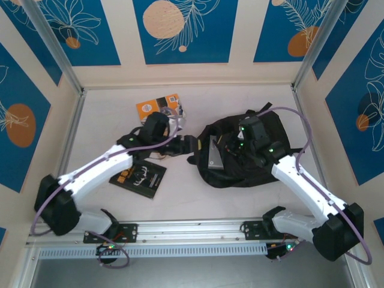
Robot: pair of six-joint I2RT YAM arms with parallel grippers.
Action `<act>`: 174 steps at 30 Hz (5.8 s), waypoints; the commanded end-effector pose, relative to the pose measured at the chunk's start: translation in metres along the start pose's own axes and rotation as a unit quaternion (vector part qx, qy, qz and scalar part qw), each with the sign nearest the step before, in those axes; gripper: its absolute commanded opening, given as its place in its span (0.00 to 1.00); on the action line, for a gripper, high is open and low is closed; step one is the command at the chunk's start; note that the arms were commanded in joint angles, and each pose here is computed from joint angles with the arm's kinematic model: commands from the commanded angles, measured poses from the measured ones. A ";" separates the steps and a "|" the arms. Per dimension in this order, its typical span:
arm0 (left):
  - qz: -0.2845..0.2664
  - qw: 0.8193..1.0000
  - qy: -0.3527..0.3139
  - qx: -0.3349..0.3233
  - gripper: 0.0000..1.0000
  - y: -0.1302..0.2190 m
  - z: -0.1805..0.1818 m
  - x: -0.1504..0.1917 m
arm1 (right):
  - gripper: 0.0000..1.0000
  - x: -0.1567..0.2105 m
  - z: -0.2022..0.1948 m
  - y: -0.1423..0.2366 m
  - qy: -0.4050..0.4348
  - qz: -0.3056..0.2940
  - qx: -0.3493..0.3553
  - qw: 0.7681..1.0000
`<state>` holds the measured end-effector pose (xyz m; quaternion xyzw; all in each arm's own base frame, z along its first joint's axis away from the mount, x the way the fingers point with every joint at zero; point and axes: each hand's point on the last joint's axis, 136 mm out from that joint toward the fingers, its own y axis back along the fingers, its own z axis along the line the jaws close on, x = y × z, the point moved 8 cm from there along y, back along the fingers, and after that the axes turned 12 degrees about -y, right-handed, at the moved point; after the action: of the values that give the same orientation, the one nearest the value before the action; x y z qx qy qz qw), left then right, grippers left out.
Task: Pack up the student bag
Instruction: Close the student bag at the center of the table, then move the book to the bottom-center of the table, then pick up the book from the bottom-center of the table.
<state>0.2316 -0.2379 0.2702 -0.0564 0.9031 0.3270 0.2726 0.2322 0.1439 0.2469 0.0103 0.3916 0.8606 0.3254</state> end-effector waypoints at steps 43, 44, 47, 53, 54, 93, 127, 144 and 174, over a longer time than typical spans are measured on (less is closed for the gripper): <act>-0.048 0.855 0.419 -0.302 0.70 0.057 0.282 0.088 | 0.56 0.090 0.021 -0.036 0.223 0.123 -0.118 0.960; -0.046 0.854 0.427 -0.294 0.70 0.056 0.278 0.093 | 0.56 0.093 0.021 -0.041 0.218 0.139 -0.113 0.959; -0.049 0.860 0.429 -0.272 0.70 0.056 0.265 0.104 | 0.57 0.101 0.020 -0.055 0.203 0.183 -0.103 0.956; -0.072 0.887 0.399 -0.220 0.72 0.058 0.240 0.108 | 0.59 0.117 0.025 -0.083 0.226 0.247 -0.081 0.939; -0.065 0.894 0.388 -0.215 0.72 0.056 0.237 0.105 | 0.60 0.118 0.026 -0.088 0.234 0.249 -0.073 0.937; 0.000 0.916 0.332 -0.224 0.75 0.028 0.149 0.170 | 0.67 0.132 0.005 -0.217 0.165 0.411 0.072 0.894; -0.009 0.944 0.254 -0.210 0.72 0.017 0.129 0.133 | 0.23 0.147 -0.015 -0.213 0.024 0.516 -0.145 0.844; -0.040 0.944 0.271 -0.186 0.77 0.045 0.115 0.140 | 0.00 0.119 -0.016 -0.178 -0.058 0.448 -0.225 0.863; -0.091 0.979 0.171 -0.064 0.79 0.043 0.079 0.098 | 0.00 0.080 0.044 -0.091 -0.102 0.358 -0.348 0.861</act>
<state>0.1688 -0.1365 0.1778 -0.2223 0.8896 0.3867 0.0983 0.2335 0.2617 0.1707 0.1470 0.0442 0.9881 0.0141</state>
